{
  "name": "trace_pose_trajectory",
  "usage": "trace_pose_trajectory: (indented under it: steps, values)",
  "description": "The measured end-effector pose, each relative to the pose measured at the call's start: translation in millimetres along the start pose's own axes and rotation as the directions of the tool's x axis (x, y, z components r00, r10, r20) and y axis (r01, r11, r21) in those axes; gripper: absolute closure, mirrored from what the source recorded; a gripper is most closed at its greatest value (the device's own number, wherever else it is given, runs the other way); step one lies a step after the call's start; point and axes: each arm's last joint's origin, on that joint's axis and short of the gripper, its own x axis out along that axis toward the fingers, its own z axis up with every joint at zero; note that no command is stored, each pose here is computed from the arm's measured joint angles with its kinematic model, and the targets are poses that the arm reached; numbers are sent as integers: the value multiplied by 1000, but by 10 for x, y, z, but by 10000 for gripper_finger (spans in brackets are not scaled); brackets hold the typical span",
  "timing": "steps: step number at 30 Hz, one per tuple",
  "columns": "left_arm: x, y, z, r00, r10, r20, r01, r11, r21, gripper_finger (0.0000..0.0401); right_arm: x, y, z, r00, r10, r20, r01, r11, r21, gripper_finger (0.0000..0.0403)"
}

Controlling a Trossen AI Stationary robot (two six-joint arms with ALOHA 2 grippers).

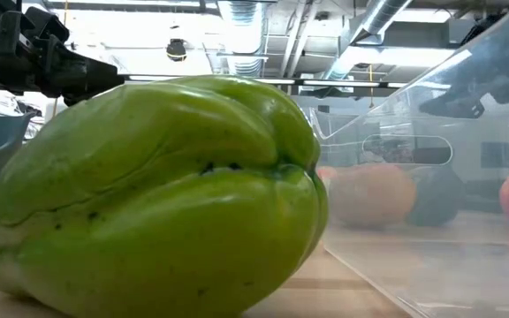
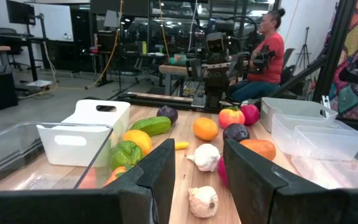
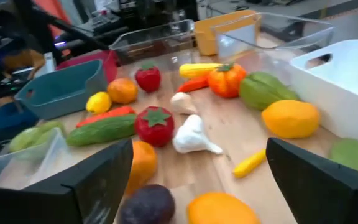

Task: Sort produce into baskets
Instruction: Put the bottom orange tomato into the gray bin

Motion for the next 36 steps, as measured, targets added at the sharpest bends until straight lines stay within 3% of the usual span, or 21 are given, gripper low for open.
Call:
trace_pose_trajectory:
  steps: [6, 9, 16, 19, 25, 36]
  values:
    - [0, 0, -1, 1000, 0, 0, 0, 1000, 0, 279, 38, 79, 270, 997, 7, -71, -8, 1000, -13, 8]
    - [0, 0, 0, 1000, 0, 0, 0, 1000, 0, 279, 73, 121, 423, 986, -17, -168, 14, 1000, -22, 7]
    - [0, 0, -1, 1000, 1, 0, -1, 1000, 0, 279, 288, 266, 676, 884, -67, -463, 62, 998, -26, 7]
    - [0, 0, -1, 1000, 0, 0, 0, 1000, 0, 279, 411, 359, 737, 801, -87, -592, 98, 995, -13, 7]
    - [0, 0, 0, 1000, 1, 0, -1, 1000, 0, 279, 631, 539, 745, 573, -149, -806, 237, 971, -11, 7]
    - [0, 0, 0, 1000, 0, 0, 0, 1000, 0, 279, 868, 712, 461, 208, -137, -968, 423, 905, -37, 7]
